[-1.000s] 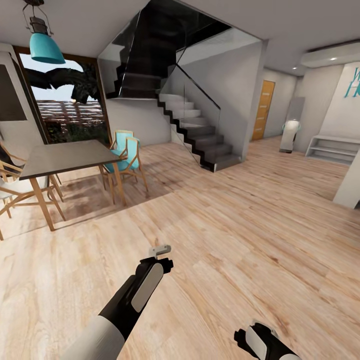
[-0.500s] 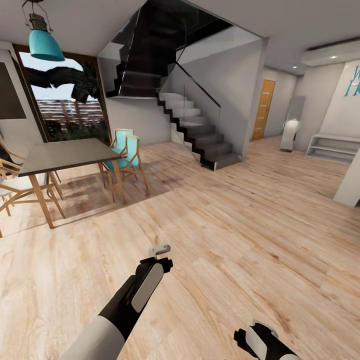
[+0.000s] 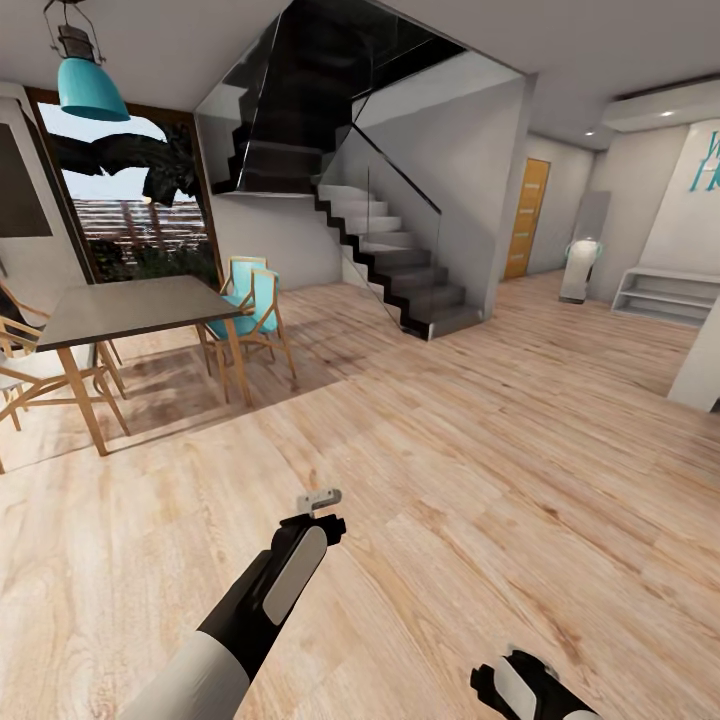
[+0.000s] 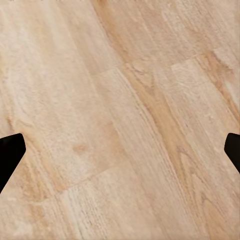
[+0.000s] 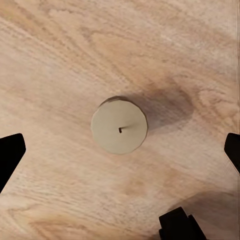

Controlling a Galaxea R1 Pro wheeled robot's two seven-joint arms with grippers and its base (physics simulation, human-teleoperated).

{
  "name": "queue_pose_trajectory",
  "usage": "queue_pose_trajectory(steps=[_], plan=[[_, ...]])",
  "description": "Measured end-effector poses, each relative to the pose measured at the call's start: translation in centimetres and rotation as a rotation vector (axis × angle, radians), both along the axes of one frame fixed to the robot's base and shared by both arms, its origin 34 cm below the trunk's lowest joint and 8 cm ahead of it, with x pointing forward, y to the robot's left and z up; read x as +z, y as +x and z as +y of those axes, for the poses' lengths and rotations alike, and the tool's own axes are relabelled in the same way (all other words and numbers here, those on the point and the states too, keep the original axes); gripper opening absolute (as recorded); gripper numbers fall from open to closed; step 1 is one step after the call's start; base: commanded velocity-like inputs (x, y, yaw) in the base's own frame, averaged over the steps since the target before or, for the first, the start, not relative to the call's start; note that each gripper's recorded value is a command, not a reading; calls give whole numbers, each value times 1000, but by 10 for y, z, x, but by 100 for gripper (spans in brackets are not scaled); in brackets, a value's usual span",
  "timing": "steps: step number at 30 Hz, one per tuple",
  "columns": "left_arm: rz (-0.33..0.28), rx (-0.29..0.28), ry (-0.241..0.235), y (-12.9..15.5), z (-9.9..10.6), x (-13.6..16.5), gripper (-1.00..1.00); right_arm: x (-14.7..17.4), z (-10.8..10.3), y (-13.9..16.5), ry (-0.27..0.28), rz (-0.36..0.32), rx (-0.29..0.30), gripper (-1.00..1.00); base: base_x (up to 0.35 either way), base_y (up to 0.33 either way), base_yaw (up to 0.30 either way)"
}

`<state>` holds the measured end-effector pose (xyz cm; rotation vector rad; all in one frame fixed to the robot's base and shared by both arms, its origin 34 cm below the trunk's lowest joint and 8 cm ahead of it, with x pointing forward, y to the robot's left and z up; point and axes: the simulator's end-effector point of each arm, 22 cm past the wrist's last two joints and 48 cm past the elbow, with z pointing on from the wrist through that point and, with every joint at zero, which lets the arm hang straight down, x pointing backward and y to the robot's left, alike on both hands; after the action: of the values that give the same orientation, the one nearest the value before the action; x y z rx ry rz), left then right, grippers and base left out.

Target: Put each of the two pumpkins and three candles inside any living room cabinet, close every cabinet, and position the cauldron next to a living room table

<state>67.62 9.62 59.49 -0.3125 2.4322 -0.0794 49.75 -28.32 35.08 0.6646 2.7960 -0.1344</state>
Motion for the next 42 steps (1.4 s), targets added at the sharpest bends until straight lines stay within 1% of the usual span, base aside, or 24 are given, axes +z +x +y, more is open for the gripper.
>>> queue_pose_trajectory(steps=[2, 6, 25, 42], plan=[[0, 0, 0, 0, 0, 0, 100, 0, -7, 0, -9, 1, -4, 100, 0, 0, 0], [-1, 0, 0, 0, 0, 0, 100, 0, -12, -2, -14, 4, -8, 100, 0, 0, 0], [-7, -13, 6, 0, -4, 1, 100, -2, -12, -5, -15, 13, -4, 100, -8, -41, 0], [-10, -15, 10, 0, -4, 2, 100, -2, -8, -6, -12, 14, -1, 100, 0, -83, 0]])
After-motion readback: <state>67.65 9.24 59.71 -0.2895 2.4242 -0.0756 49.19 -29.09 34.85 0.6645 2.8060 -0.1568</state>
